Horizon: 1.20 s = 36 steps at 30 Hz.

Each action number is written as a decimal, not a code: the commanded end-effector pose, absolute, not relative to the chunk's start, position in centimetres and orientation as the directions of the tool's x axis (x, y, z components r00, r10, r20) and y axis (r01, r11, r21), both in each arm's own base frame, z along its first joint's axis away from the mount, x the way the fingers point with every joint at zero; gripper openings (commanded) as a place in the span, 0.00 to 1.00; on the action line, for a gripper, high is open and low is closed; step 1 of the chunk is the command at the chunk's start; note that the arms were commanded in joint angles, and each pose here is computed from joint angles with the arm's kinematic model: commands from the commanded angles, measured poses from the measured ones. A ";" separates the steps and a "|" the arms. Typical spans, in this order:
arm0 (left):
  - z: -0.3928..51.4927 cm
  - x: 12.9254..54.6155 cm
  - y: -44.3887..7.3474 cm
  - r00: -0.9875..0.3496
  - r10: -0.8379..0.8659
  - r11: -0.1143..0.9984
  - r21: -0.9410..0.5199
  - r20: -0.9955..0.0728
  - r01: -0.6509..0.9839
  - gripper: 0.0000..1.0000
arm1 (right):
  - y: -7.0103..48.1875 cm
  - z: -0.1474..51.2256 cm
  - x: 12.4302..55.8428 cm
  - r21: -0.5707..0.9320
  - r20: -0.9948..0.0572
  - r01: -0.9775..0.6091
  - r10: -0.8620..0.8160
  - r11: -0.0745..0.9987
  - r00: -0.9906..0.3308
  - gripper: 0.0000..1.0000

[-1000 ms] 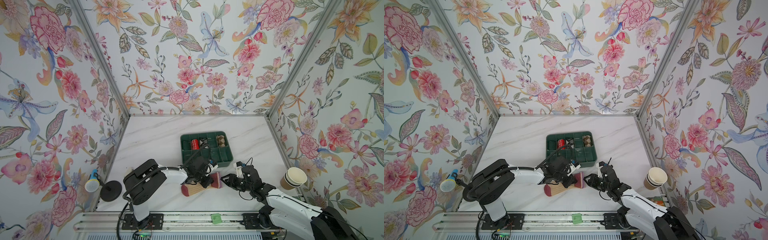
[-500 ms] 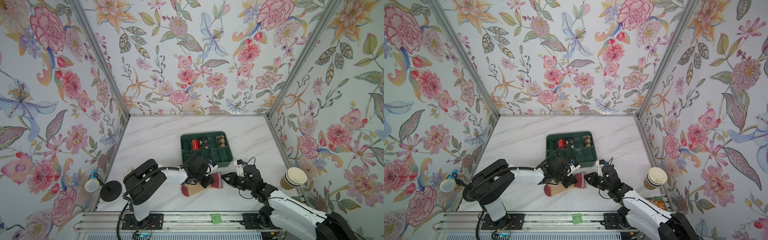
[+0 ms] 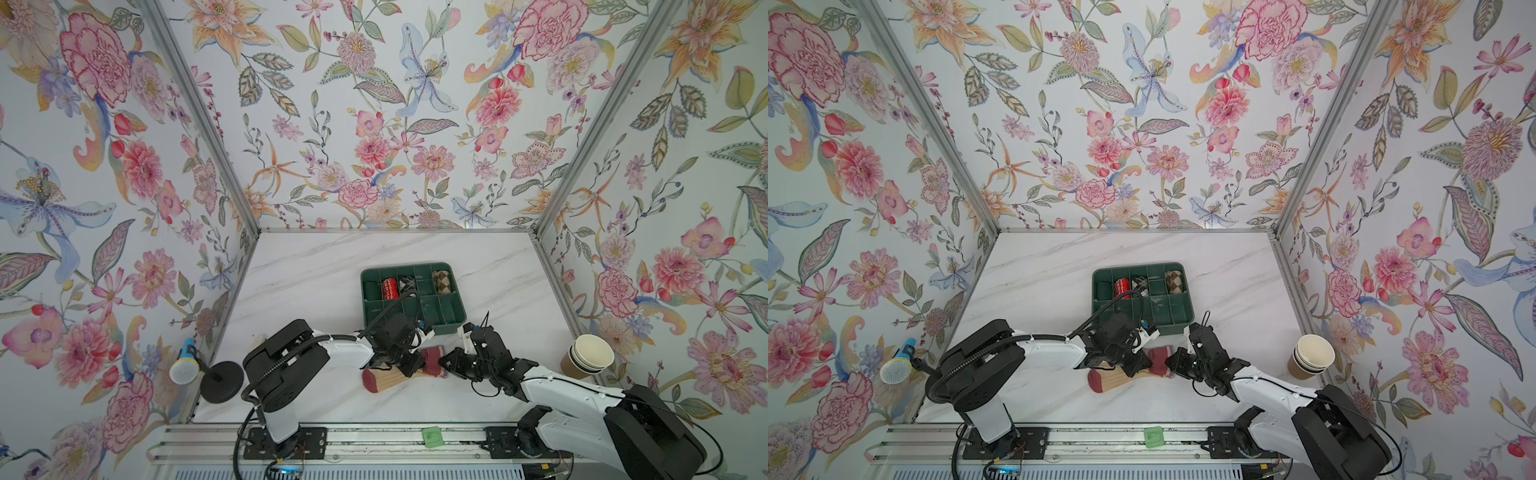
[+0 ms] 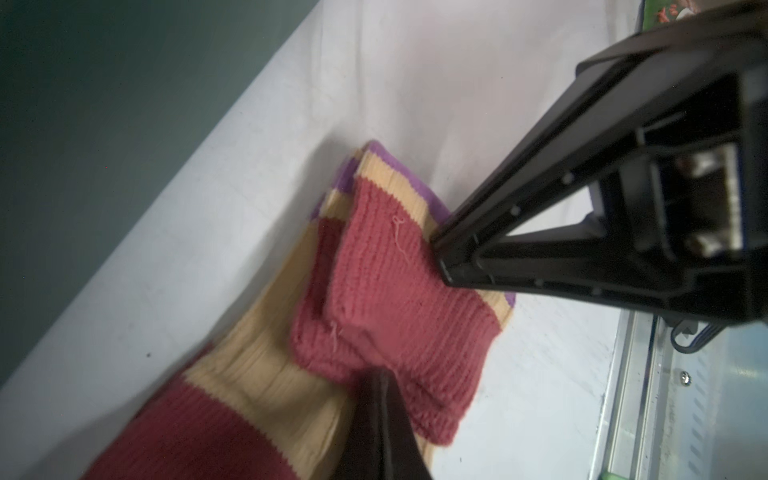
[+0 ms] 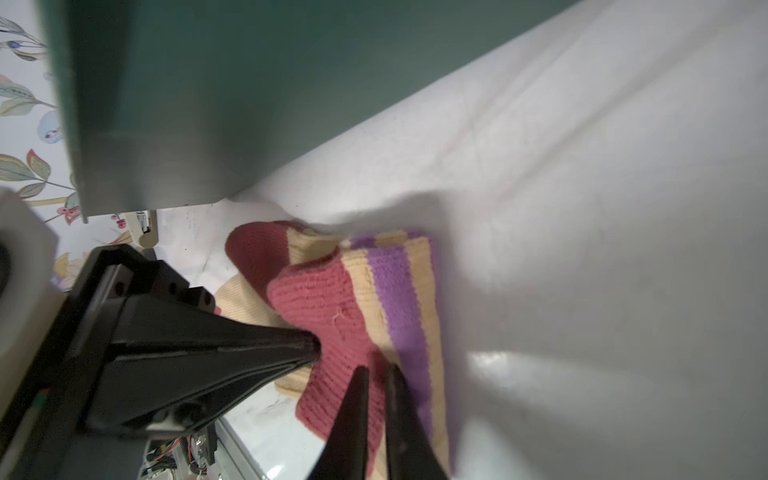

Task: Roll the socks

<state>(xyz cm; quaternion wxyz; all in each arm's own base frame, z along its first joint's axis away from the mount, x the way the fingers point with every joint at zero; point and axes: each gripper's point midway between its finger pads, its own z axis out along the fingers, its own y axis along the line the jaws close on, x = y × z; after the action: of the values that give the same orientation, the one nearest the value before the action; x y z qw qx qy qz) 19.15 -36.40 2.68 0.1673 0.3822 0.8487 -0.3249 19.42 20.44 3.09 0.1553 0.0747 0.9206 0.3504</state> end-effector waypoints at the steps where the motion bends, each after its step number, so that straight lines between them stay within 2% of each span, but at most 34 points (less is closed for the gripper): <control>1: 3.7 19.2 -35.7 -0.654 0.547 0.504 -0.418 -0.522 0.756 0.00 | 19.6 1.9 18.9 0.596 -0.226 0.037 0.211 0.802 -0.951 0.12; 8: 8.8 20.5 -37.8 -0.600 0.494 0.447 -0.409 -0.629 0.796 0.00 | 19.7 1.9 19.1 0.577 -0.238 0.016 0.188 0.816 -0.953 0.13; 12: 9.8 21.2 -38.7 -0.577 0.472 0.428 -0.399 -0.666 0.811 0.00 | 20.0 2.3 19.4 0.581 -0.251 0.003 0.183 0.814 -0.950 0.15; 22: 7.4 22.3 -39.5 -0.581 0.486 0.451 -0.382 -0.653 0.807 0.00 | 20.9 2.6 18.8 0.581 -0.262 -0.045 0.135 0.813 -0.956 0.15; 30: 3.7 22.7 -37.1 -0.616 0.543 0.555 -0.306 -0.570 0.773 0.00 | 20.8 2.8 18.8 0.568 -0.274 -0.059 0.121 0.821 -0.954 0.16; 36: 2.2 22.0 -36.7 -0.636 0.546 0.561 -0.326 -0.546 0.761 0.00 | 21.7 4.5 19.2 0.574 -0.319 -0.117 0.090 0.810 -0.943 0.18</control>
<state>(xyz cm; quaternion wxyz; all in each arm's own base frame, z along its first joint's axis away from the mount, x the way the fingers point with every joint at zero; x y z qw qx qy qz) 21.84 -37.68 3.77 0.2030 0.3850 0.8510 -0.2937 18.88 21.42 3.42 0.1526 0.0116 0.9371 0.3136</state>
